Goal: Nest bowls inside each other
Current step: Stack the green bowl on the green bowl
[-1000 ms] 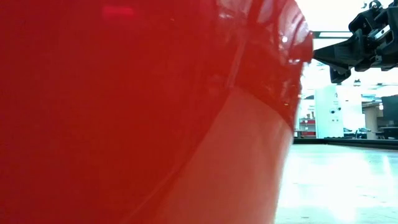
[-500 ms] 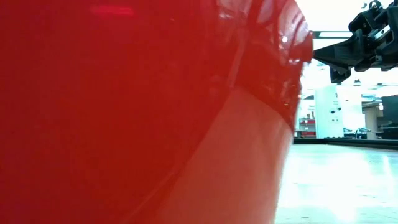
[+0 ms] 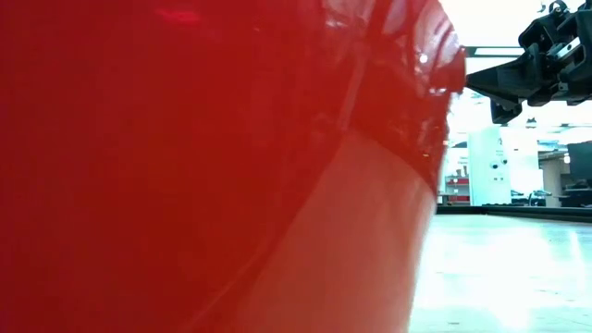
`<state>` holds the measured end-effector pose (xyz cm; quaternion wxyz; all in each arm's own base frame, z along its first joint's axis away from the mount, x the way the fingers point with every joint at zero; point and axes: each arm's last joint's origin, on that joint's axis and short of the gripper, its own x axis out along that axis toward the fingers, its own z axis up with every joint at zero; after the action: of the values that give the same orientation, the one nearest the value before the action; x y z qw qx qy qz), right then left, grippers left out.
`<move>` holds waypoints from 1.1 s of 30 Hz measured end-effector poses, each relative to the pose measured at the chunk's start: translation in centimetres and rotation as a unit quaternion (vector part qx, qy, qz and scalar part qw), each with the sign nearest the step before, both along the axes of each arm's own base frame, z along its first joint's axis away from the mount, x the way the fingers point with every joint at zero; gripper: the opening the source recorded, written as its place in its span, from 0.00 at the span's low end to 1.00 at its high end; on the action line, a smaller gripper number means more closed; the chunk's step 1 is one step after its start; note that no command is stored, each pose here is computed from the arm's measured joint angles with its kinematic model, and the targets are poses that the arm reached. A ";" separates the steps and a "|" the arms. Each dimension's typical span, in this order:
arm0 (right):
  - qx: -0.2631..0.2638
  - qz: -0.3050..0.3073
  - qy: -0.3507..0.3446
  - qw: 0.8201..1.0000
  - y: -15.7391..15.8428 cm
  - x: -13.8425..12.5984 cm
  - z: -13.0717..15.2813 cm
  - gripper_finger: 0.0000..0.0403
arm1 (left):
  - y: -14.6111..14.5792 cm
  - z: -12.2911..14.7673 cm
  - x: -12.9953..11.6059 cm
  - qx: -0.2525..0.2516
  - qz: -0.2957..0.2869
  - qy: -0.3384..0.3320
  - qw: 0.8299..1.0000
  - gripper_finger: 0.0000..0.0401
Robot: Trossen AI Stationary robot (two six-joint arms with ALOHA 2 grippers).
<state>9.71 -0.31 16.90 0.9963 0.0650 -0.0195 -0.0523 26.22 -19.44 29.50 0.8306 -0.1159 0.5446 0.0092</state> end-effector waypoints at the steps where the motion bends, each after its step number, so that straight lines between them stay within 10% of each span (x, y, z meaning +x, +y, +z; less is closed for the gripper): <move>1: 0.000 0.000 0.000 1.000 0.0 0.0 0.0 0.08 | -0.1 -0.1 0.1 0.001 -0.003 -0.003 1.000 0.00; 33: 0.000 0.000 0.000 1.000 0.0 0.0 0.0 0.08 | -2.0 -3.9 1.6 0.028 0.003 0.028 0.999 0.00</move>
<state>9.71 -0.31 16.89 0.9963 0.0647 -0.0194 -0.0522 27.77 -21.40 25.59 0.8178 -0.0946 0.5668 0.0302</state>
